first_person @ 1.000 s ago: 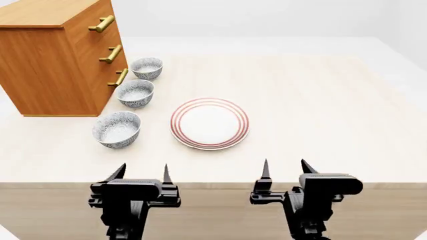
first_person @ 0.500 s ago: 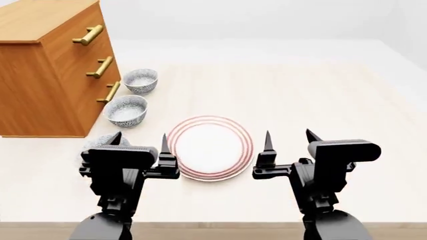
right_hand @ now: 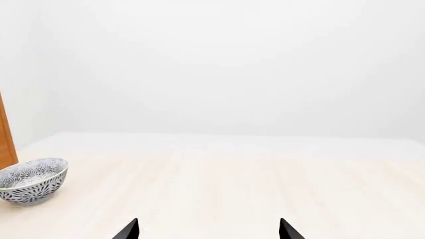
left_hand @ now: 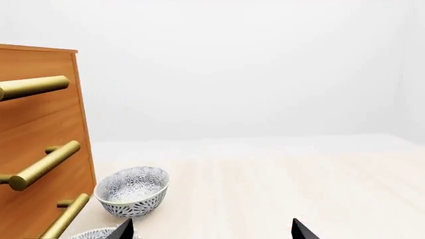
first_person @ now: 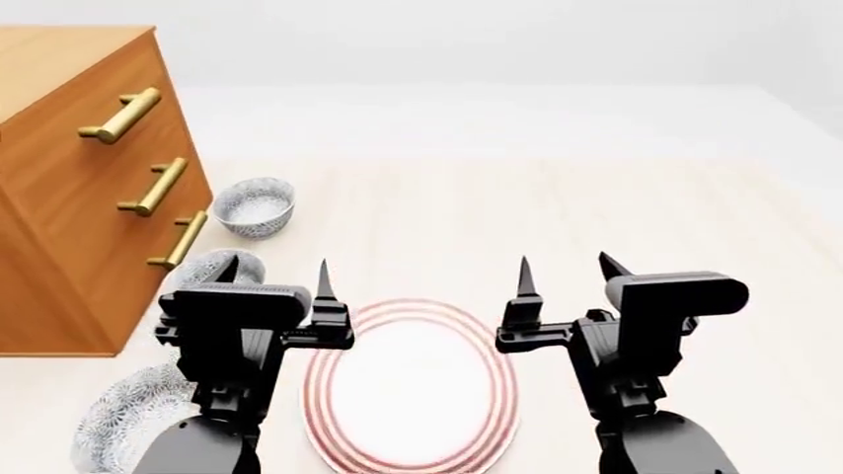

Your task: Put the bowl in the middle on the plate.

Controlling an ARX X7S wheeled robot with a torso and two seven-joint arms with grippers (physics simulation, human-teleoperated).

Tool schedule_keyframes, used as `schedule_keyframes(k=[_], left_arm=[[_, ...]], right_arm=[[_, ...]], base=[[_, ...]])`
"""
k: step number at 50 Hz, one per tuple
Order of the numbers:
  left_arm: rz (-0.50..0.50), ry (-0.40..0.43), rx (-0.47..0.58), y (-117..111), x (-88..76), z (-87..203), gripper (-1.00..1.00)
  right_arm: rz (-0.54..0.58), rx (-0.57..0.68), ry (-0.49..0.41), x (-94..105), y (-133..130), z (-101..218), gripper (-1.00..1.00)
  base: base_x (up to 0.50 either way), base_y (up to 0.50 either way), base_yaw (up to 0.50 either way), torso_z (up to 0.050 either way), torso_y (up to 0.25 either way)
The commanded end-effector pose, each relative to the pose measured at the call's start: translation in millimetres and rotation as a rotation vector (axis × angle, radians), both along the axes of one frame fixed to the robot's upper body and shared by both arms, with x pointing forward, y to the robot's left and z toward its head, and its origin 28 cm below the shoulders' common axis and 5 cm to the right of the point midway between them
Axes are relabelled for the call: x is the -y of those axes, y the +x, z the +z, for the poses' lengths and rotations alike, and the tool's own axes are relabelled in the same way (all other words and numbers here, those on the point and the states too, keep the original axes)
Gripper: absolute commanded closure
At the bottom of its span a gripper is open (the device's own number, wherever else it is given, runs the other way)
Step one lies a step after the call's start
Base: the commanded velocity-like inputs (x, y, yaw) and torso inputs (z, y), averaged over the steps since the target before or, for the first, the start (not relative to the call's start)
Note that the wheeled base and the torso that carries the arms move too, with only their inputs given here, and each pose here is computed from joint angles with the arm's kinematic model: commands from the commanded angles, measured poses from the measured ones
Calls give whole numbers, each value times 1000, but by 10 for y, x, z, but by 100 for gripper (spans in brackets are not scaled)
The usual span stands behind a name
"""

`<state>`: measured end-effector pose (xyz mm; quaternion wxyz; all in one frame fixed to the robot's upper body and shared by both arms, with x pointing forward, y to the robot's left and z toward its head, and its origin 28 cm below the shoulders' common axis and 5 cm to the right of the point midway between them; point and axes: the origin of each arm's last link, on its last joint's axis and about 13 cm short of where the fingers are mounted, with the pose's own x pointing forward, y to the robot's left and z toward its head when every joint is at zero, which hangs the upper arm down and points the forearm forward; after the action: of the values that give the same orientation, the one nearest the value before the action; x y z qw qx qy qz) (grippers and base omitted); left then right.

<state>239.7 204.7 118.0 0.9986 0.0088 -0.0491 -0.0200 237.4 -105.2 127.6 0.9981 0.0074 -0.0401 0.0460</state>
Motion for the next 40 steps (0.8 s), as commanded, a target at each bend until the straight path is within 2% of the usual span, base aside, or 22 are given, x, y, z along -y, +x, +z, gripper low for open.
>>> schedule_keyframes(k=[1, 9, 25, 26, 29, 31, 35, 40], left_arm=[[1, 0, 0, -2, -1, 4, -100], [1, -1, -5, -2, -4, -11, -100], [-26, 19, -11, 8, 7, 84, -100], [9, 35, -16, 34, 7, 120, -100], [18, 28, -130, 116, -7, 298, -100], [-12, 4, -189, 148, -21, 422, -100], [-48, 71, -231, 186, -24, 633, -100], [-63, 93, -352, 286, -33, 748, -100]], right_arm=[[3, -3, 0, -9, 14, -7, -100], [7, 5, 1, -15, 9, 10, -100], [-1, -16, -12, -18, 33, -3, -100], [0, -16, -13, -20, 30, -3, -100], [-1, -18, -13, -20, 28, -13, -100], [-3, -19, -12, -18, 31, -20, -100], [-2, -18, -10, -17, 32, -22, -100], [-3, -19, -6, -16, 43, -27, -100]], base=[[500, 0, 0, 0, 0], [500, 0, 0, 0, 1], [8, 0, 0, 0, 0], [0, 0, 0, 0, 0], [0, 0, 0, 0, 0], [0, 0, 0, 0, 0], [0, 0, 0, 0, 0], [0, 0, 0, 0, 0]])
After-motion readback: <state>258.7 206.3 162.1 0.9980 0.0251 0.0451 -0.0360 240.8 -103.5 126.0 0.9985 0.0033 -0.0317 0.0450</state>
